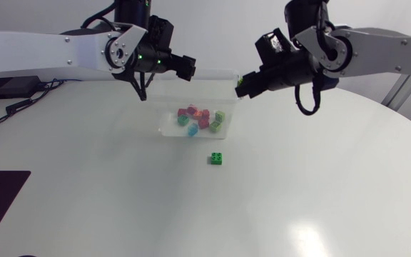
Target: Place the duplo bricks in the container
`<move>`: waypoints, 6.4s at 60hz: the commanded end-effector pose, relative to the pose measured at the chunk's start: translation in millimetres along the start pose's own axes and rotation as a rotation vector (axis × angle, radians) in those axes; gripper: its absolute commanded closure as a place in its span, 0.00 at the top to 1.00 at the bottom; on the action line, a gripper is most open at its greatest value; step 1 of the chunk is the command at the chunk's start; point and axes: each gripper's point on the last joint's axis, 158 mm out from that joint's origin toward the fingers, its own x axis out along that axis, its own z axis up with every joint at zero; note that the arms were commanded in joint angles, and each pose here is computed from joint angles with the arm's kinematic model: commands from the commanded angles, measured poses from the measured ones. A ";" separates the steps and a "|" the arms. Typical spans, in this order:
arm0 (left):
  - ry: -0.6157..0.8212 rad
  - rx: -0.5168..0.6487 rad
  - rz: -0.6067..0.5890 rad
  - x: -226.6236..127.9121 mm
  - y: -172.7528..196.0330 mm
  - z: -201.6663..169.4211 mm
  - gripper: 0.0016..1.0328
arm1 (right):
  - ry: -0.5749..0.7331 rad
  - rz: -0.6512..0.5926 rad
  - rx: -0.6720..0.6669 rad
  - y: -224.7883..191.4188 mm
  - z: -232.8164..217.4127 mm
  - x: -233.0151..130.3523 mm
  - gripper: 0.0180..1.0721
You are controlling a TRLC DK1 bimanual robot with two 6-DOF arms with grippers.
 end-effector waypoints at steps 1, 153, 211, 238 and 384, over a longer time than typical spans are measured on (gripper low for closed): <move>-0.023 0.030 -0.013 -29.9 -8.7 6.5 0.96 | 0.018 0.003 0.026 6.1 8.3 15.7 0.22; 0.663 0.630 -0.714 20.2 -188.6 -228.3 0.80 | 0.106 0.077 0.229 -45.9 -155.4 -67.1 0.95; 0.789 0.651 -0.740 12.5 -191.7 -246.0 0.56 | 0.103 0.069 0.234 -52.8 -158.5 -71.9 0.95; 0.839 0.672 -0.697 11.4 -187.4 -247.2 0.62 | 0.103 0.074 0.231 -50.2 -157.3 -73.9 0.95; 0.767 0.807 -0.682 -10.0 -192.6 -239.7 0.15 | 0.100 0.087 0.240 -57.6 -174.0 -81.4 0.95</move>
